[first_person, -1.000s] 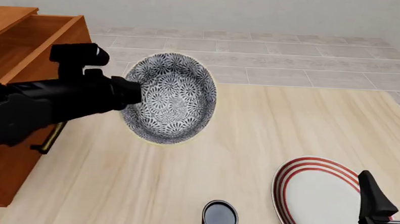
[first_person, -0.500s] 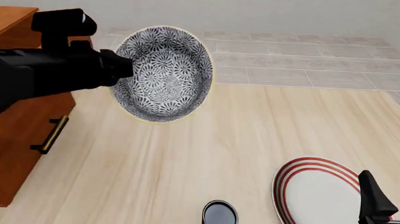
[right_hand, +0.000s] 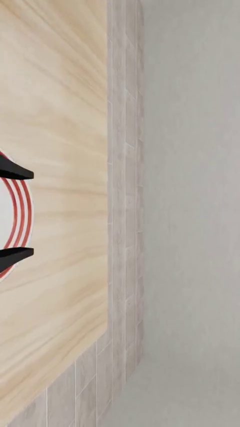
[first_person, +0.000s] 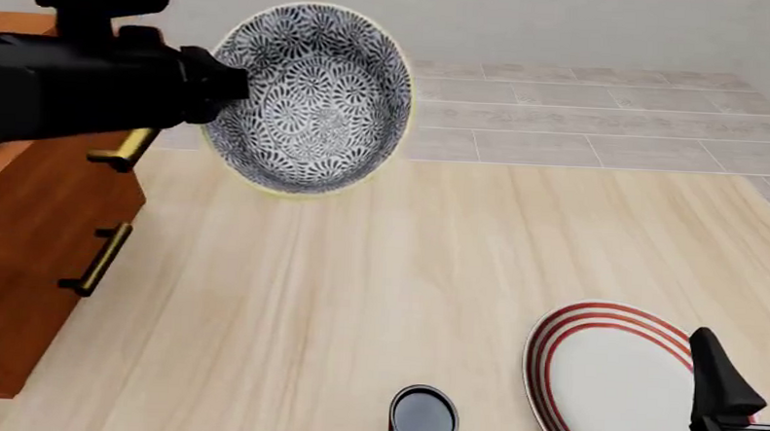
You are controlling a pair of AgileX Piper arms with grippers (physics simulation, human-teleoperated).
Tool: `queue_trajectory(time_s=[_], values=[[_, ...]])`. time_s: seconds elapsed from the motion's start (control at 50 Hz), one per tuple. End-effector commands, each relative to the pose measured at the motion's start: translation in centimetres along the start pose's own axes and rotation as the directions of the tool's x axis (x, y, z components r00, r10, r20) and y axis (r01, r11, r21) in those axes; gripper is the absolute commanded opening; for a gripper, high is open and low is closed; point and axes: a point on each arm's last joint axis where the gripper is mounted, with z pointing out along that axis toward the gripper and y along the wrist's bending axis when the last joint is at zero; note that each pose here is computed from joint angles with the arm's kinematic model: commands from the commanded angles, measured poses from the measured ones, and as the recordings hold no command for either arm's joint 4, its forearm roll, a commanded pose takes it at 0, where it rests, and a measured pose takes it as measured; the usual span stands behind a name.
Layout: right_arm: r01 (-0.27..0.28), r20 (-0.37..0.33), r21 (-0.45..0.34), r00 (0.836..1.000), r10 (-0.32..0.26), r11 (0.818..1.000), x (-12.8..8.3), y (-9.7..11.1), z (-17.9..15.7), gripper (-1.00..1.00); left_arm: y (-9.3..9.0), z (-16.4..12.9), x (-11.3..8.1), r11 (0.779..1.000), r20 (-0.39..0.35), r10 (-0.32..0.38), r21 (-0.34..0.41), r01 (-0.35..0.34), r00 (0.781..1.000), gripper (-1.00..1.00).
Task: Put the bowl on top of the cabinet.
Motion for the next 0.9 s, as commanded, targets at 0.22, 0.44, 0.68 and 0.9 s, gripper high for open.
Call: queue_trajectory(time_s=[0.22,0.44,0.68,0.9], values=[[-0.002,-0.003,-0.002,1.0,0.002,1.0,0.0,0.0,0.0,1.0,0.8,-1.4,-2.7,0.999,0.041,-0.007,-0.039,0.009,0.999,-1.0],[-0.003,-0.004,-0.004,1.0,0.003,1.0,0.0,0.0,0.0,1.0,1.9,-1.8,-3.5,0.996,0.065,-0.034,-0.077,0.039,0.997,-1.0],[-0.003,-0.005,-0.005,1.0,0.003,1.0,0.0,0.0,0.1,1.0,3.3,-1.9,-3.7,0.988,0.081,-0.082,-0.125,0.092,0.993,-1.0],[-0.004,-0.005,-0.005,1.0,0.004,1.0,0.0,0.0,0.1,1.0,4.8,-2.8,-4.2,0.976,0.117,-0.102,-0.179,0.122,0.988,-1.0]])
